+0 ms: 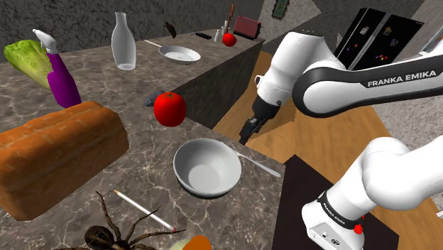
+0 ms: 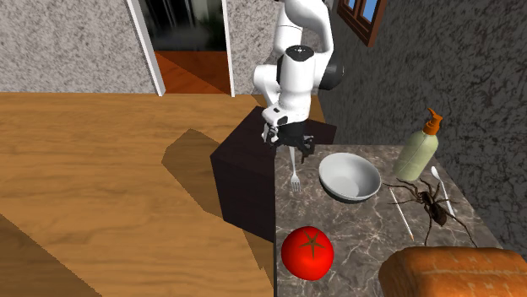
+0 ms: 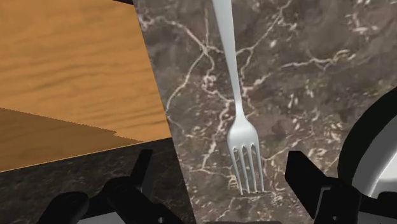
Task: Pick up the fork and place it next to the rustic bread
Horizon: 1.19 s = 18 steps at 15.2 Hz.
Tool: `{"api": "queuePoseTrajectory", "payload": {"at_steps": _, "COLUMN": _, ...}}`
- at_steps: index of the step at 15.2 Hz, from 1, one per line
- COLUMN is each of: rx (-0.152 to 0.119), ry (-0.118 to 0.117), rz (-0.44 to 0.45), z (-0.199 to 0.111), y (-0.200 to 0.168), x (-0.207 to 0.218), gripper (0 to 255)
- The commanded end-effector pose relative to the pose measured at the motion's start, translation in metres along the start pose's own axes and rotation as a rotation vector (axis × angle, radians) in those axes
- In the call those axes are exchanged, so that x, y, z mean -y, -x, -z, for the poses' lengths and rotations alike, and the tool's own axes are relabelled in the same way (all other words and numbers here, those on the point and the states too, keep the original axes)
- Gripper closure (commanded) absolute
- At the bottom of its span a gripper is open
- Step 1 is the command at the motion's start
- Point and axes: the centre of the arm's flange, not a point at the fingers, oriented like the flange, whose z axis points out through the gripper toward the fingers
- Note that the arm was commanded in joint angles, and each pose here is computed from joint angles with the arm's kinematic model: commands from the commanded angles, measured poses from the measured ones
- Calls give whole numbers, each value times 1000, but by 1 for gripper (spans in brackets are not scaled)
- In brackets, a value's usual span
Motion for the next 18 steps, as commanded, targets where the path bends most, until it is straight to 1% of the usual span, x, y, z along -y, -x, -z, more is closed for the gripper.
{"api": "queuePoseTrajectory", "payload": {"at_steps": 1, "rx": -1, "ry": -6, "rz": 10, "z": -19, "y": -2, "x": 20, "gripper": 0}}
{"api": "queuePoseTrajectory", "payload": {"at_steps": 2, "rx": -1, "ry": -8, "rz": 15, "z": -28, "y": -3, "x": 29, "gripper": 0}}
{"api": "queuePoseTrajectory", "payload": {"at_steps": 10, "rx": -1, "ry": -8, "rz": 15, "z": -68, "y": -3, "x": 29, "gripper": 0}}
{"api": "queuePoseTrajectory", "payload": {"at_steps": 18, "rx": -1, "ry": -8, "rz": 15, "z": -68, "y": -3, "x": 29, "gripper": 0}}
